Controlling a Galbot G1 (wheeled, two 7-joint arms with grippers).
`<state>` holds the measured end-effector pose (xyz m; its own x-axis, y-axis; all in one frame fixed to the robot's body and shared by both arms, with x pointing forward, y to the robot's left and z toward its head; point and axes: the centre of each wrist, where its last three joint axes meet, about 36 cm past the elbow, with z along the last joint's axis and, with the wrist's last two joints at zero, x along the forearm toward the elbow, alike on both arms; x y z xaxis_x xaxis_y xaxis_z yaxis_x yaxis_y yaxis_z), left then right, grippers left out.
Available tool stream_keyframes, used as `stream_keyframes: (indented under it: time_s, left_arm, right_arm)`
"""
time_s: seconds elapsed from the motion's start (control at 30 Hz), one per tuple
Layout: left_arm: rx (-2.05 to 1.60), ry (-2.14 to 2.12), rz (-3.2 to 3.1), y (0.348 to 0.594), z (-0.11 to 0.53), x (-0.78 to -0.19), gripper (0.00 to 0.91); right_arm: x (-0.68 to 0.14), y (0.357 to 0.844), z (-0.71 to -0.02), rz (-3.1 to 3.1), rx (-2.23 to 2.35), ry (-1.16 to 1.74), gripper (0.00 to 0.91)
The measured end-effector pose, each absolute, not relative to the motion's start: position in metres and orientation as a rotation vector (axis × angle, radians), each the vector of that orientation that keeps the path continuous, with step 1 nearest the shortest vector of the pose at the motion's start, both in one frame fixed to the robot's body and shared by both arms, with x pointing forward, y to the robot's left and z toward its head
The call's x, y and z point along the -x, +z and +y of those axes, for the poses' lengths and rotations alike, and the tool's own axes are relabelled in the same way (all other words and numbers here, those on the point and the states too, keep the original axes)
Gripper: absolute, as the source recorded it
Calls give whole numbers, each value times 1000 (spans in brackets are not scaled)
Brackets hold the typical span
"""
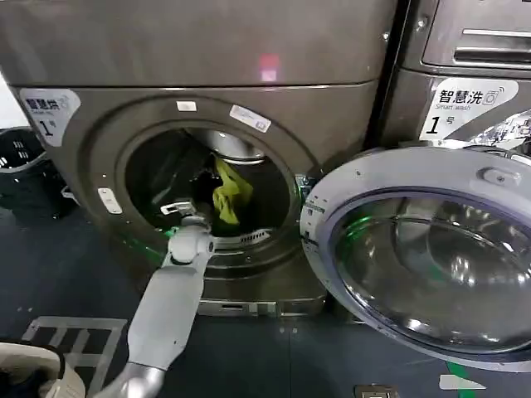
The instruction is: Grasp the clothes from the dryer.
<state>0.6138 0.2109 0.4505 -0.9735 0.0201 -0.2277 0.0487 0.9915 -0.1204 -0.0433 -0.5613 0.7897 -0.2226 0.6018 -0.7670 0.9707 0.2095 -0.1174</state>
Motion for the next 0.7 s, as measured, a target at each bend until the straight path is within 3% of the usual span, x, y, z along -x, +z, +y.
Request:
stream_keyframes:
  time_s: [0.7]
  left_arm:
    - [-67, -147, 2929, 450, 210, -614, 0]
  right_arm:
    - [43, 794, -558, 1908, -1460, -839, 907]
